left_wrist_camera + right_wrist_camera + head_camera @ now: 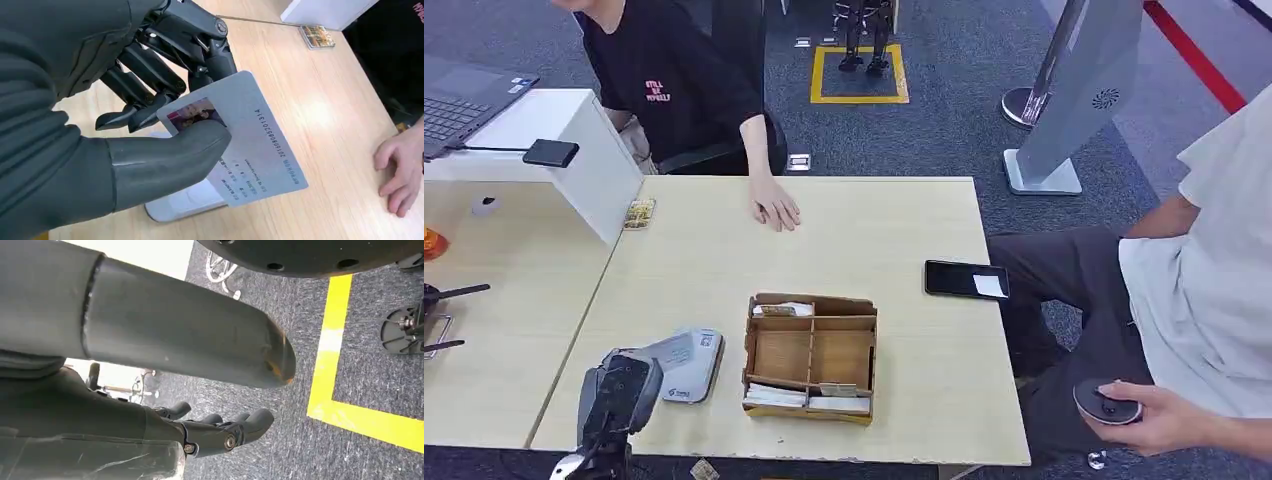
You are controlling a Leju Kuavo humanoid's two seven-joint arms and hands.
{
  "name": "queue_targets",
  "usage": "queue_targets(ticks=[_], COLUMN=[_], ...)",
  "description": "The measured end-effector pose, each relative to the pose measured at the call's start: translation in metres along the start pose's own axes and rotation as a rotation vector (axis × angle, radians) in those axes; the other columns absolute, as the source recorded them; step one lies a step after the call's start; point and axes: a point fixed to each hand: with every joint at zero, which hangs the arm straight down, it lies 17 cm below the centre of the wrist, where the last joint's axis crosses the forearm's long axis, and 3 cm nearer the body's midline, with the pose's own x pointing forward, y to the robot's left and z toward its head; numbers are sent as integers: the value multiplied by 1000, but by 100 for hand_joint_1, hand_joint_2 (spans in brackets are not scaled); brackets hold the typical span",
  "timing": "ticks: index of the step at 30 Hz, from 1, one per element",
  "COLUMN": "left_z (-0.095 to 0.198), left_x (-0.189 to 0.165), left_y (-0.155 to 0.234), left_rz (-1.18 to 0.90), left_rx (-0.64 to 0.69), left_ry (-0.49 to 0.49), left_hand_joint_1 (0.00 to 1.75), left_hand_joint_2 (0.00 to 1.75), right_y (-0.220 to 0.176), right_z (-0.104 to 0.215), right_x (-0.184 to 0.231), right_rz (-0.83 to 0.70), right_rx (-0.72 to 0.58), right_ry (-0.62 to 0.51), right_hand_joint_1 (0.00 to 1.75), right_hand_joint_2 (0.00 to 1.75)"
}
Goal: Pass the card to the sensor for recognition and then transmit it.
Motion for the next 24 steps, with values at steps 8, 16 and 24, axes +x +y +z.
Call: queue_targets(ticks=[8,16,24], left_z=[-6,-12,-14], left_x=[-5,-9,-17], left_y=[-3,-3,-3], left_rz=[-13,-30,-53], left_rx=[5,5,5], left_ry=[13,26,41], left_hand_joint_1=[175,175,175], left_hand_joint_2=[175,175,175], right_y=[0,0,0], right_z=[0,0,0], right_x=[1,1,1], right_rz=[2,4,5], right_rx=[1,1,2], right_ry=[-3,-4,-4], right_hand_joint_1=[0,0,0], right_hand_joint_2=[0,0,0])
